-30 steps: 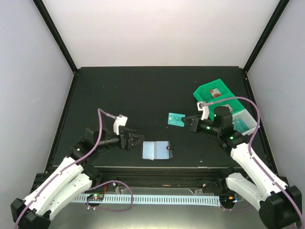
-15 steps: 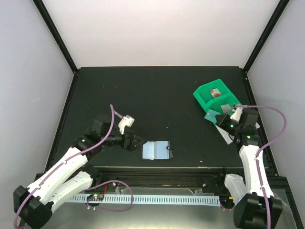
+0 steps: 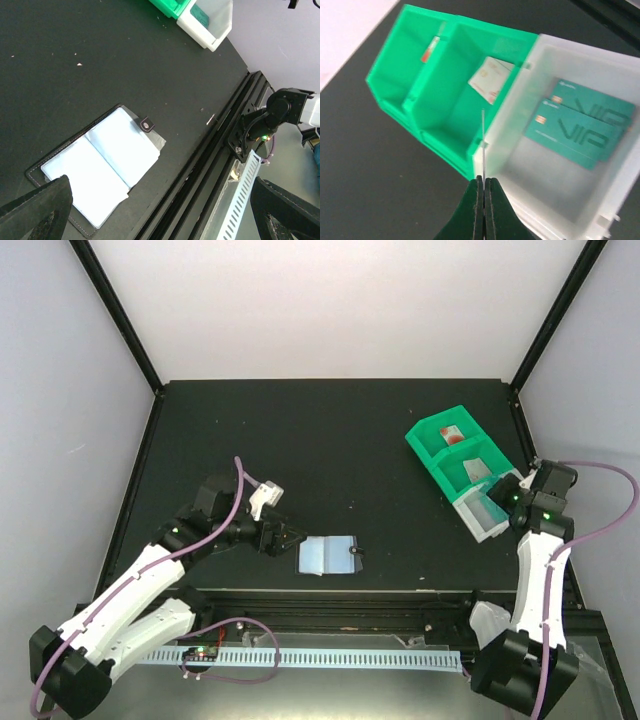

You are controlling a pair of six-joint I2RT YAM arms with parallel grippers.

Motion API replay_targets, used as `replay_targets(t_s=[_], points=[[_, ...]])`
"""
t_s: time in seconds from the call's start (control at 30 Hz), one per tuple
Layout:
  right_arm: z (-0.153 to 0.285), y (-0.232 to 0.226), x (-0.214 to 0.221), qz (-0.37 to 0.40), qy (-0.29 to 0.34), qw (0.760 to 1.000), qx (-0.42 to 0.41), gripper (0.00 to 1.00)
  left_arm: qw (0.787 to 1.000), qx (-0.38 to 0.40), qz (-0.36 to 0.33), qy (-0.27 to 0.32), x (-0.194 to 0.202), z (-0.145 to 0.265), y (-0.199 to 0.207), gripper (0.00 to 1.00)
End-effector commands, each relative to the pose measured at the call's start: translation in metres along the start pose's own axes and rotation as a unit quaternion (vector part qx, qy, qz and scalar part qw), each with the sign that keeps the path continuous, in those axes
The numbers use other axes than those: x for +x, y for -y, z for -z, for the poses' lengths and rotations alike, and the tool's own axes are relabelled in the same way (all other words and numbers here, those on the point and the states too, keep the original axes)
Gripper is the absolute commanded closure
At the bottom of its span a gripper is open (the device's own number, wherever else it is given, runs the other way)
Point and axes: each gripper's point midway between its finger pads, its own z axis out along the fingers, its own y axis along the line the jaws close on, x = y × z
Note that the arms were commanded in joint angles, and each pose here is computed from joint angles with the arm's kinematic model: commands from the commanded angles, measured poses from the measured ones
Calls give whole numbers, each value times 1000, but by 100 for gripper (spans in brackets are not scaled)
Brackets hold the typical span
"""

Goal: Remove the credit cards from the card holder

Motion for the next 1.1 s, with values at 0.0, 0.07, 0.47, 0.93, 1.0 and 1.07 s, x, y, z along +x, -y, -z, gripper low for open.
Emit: replay_targets(t_s=[0.0,0.07,0.47,0.93,1.0,1.07], points=[[-3,25,-1,-24,-11,999,47,99,1000,-2,-14,9,-11,7,5,1],[-8,30,0,-42,-16,998,51,99,1000,-2,-15,11,-12,7,5,1],[-37,67,11,-99,-50,986,125,99,999,-11,-19,25,-16,12,2,1],[-79,51,8,-77,-58,994,43,99,999,-17,-22,31,-19,13,-2,1],[-85,53,8,-78,-60,994,43,99,999,-17,-21,32,-19,13,-3,1],[-89,57,9,-76,-63,994,51,99,999,-18,-22,32,-20,13,-3,1]])
